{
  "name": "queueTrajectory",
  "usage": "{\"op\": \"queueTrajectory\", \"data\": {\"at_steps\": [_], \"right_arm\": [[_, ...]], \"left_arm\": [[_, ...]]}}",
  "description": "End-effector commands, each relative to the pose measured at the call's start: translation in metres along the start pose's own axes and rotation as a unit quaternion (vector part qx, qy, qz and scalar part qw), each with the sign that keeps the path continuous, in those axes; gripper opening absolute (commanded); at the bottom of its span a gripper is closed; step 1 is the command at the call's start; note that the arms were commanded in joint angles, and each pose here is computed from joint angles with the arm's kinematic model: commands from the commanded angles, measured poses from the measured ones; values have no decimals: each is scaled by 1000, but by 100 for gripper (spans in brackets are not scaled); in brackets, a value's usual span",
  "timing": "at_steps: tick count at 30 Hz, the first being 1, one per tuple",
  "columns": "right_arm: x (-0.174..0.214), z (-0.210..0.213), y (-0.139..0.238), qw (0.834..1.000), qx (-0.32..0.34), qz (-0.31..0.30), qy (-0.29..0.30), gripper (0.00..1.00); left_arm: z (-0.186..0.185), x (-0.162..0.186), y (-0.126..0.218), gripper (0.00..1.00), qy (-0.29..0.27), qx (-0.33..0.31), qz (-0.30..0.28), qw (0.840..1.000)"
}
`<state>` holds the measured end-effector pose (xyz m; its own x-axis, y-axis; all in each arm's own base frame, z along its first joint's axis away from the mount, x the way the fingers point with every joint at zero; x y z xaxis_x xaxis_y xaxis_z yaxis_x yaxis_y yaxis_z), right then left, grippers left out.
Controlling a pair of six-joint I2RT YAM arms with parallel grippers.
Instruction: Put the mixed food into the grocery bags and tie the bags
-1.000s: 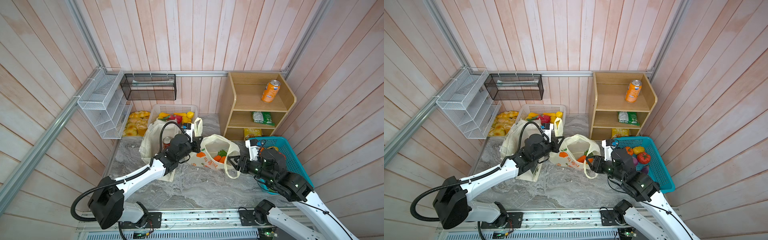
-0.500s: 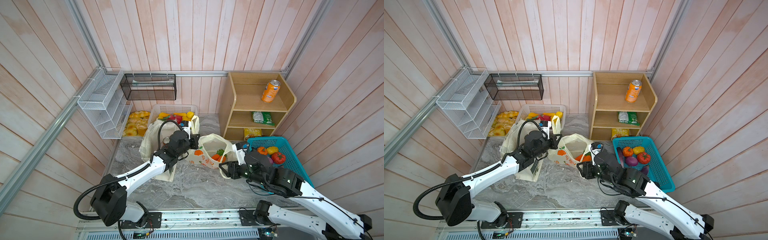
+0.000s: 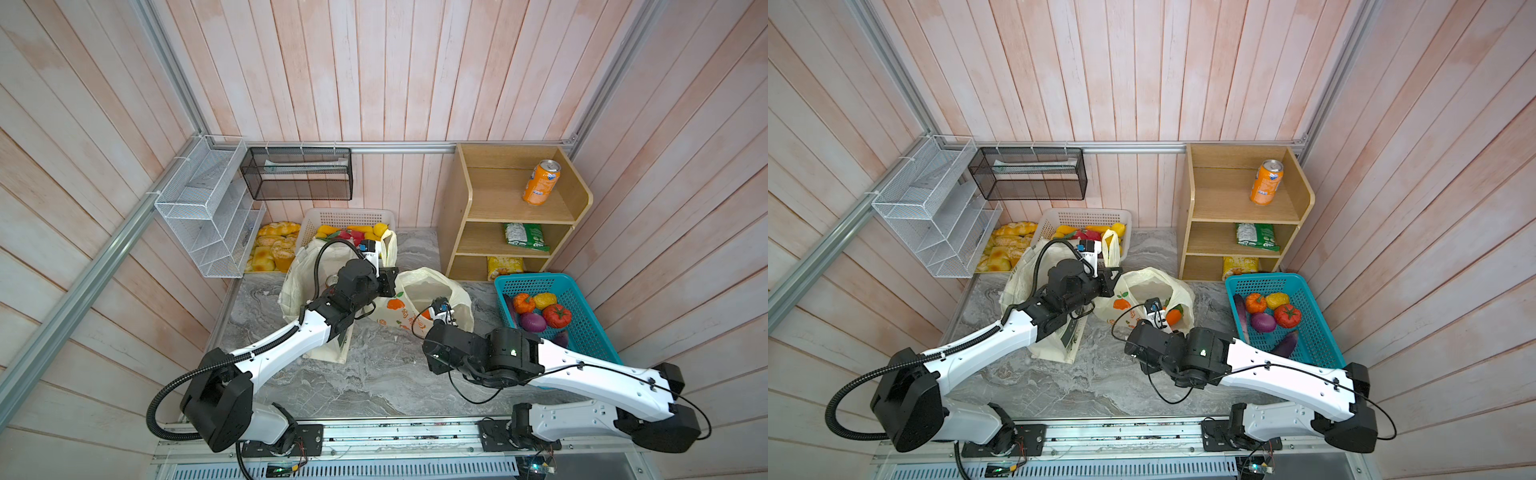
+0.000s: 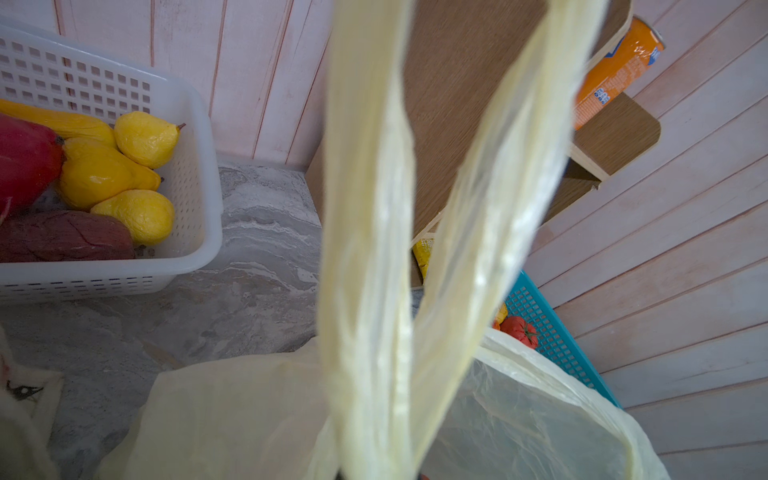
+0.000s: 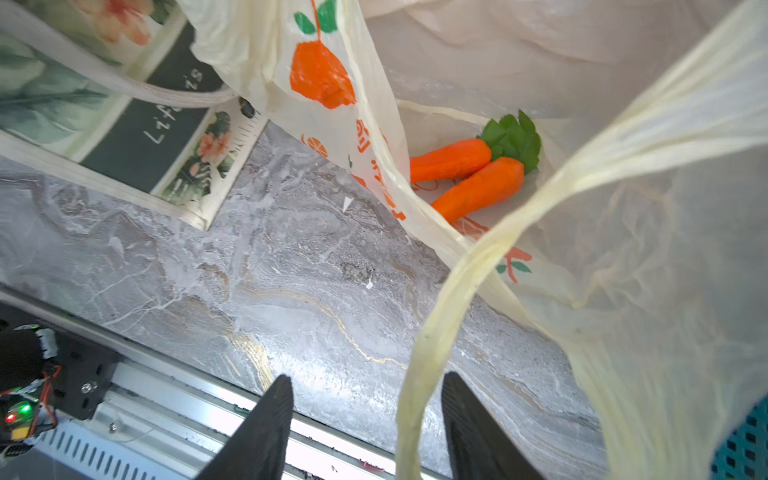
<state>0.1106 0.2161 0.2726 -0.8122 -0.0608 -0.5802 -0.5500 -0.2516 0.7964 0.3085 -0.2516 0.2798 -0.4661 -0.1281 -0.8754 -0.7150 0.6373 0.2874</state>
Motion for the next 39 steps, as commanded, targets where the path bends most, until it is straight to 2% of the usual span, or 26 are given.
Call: {"op": "queueTrajectory", "data": {"at_steps": [1,4,9,12,16,21,27,32,36,39], "right_arm": [[0,-14,4,999,34,-19,-6,46],[-2,-20,8,999,18,-36,-30,33],[-8,-28,21,995,-47,-60,-71,1],[-25,-34,40,983,-113,-91,-109,0],[-54,-44,69,958,-198,-144,-152,0],[-93,-40,97,934,-256,-189,-160,0],[-139,-22,129,911,-293,-244,-159,0],[-166,-19,154,888,-305,-296,-177,0],[-174,-29,152,875,-288,-322,-218,0],[-171,-41,132,870,-262,-330,-255,0]], "left_arm": [[-4,-13,5,0,0,6,-14,1000],[-4,-14,6,0,0,5,-15,1000],[-4,-14,6,0,0,7,-13,1000],[-3,-14,6,0,-1,9,-12,1000],[-7,-15,7,0,-8,26,-14,1000],[-15,-17,10,0,-10,64,-18,998],[-34,-20,21,0,-18,148,-25,989],[-52,-21,28,0,-29,224,-20,974],[-52,-8,25,0,-20,246,8,969],[-47,8,16,0,-4,249,38,968]]}}
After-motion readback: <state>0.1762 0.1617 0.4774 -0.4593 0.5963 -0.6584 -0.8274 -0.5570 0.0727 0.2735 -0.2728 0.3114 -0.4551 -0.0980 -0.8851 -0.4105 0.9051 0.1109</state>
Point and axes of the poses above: each gripper's point midway between its finger pads, its own y axis back along the fingers, its own z axis along the line the jaws close on, x = y × z, the point moved 7 cm from there along y, back along the fingers, and after that the axes turned 9 degrees about -y, right-handed, at the moved point
